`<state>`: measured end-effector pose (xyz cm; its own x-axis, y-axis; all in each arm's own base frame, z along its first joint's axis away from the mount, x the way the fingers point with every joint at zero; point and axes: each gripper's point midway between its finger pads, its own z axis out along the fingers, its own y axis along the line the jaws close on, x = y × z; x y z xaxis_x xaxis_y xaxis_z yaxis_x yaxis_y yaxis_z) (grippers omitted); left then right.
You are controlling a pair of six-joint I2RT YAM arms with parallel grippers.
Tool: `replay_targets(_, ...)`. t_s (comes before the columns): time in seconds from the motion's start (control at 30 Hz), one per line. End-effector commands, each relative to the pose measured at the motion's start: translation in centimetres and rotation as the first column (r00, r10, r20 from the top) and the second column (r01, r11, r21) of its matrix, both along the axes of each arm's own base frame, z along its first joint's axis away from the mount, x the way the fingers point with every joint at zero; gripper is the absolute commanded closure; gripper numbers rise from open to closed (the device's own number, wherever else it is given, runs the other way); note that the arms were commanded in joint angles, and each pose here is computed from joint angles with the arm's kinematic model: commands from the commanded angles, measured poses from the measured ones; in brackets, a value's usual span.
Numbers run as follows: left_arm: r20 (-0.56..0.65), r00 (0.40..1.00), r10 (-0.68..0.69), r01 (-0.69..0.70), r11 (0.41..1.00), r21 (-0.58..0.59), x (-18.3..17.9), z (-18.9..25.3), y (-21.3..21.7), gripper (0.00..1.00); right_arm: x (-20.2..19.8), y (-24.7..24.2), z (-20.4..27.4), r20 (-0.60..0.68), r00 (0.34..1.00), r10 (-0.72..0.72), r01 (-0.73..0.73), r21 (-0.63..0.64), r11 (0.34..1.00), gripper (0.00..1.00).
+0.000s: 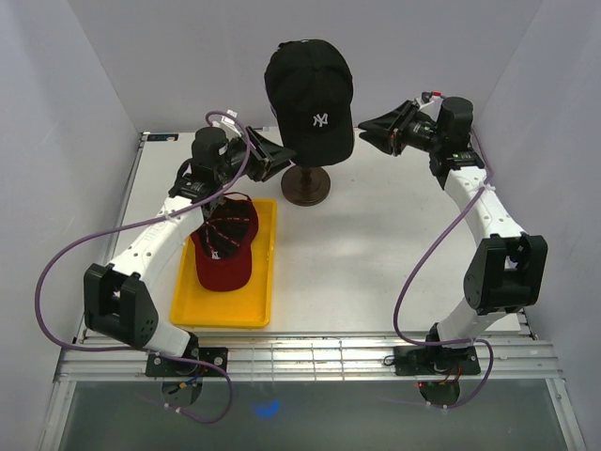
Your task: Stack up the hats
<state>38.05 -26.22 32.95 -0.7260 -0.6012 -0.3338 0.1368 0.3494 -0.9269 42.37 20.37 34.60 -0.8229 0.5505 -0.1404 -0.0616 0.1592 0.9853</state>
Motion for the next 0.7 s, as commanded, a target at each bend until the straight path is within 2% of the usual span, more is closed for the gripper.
replay_targets(0.0, 0.011, 1.0, -0.024, 0.024, 1.0, 0.016, -0.5, 0.5, -0.1, 0.51, 0.0, -0.6, 3.0, 0.11, 0.994, -0.025, 0.032, -0.057, 0.998, 0.61)
replay_targets(0.3, 0.025, 0.999, -0.046, 0.046, 0.999, 0.013, -0.4, 1.2, -0.5, 0.56, 0.8, -0.8, 2.7, 0.125, 0.991, -0.052, 0.064, -0.095, 0.993, 0.61)
replay_targets(0.67, 0.085, 0.996, -0.031, 0.027, 0.998, 0.057, -2.7, 3.1, 1.0, 0.47, 0.6, -1.1, 3.4, 0.165, 0.984, -0.073, 0.092, -0.109, 0.99, 0.6)
